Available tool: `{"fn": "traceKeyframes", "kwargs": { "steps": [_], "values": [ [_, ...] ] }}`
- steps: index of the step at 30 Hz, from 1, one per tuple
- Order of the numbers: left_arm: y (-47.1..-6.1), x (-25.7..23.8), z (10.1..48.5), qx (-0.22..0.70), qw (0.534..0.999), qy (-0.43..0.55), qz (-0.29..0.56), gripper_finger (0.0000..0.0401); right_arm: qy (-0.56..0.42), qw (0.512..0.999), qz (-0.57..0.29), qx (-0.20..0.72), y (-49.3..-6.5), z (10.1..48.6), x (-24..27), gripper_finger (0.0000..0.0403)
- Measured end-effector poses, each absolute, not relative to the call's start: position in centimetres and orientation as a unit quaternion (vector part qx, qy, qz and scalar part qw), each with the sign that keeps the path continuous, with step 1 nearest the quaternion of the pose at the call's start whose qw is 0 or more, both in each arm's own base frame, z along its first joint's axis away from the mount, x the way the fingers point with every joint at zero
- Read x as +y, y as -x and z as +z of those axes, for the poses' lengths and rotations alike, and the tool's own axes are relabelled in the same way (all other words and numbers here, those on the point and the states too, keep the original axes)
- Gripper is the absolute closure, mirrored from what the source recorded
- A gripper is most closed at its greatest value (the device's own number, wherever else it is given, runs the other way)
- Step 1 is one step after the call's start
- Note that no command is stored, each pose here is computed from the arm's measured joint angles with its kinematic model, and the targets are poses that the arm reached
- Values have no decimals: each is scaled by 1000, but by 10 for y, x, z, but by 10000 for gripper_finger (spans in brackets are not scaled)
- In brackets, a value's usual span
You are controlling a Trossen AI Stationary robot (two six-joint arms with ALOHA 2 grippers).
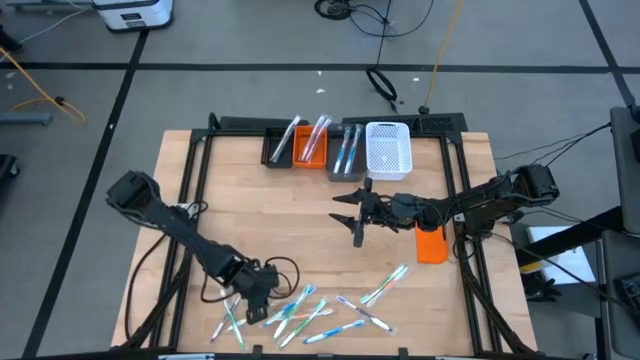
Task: Pick & Place Toothbrushes
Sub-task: Put the orange toothbrush into the black bin
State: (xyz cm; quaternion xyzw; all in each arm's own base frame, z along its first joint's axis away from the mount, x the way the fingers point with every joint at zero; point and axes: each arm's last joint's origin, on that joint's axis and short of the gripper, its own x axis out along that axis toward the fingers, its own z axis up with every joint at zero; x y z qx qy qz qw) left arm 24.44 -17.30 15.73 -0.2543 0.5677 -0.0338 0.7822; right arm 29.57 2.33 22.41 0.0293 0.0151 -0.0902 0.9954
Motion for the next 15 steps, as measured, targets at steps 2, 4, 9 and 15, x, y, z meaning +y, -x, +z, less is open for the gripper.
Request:
{"fn": "traceKeyframes", "kwargs": {
  "steps": [2,4,9,15],
  "values": [
    [-246,-174,149,577,776,253,-23,256,-29,995,-90,15,-296,224,23,191],
    [-248,-175,142,583,771,257,-16,256,-30,995,-90,15,-296,224,23,191],
    [-252,-179,132,592,761,261,-35,256,-30,995,-90,15,-296,224,23,191],
    [-255,-175,133,592,761,261,-39,260,-30,995,-90,16,-296,224,23,191]
  ]
}}
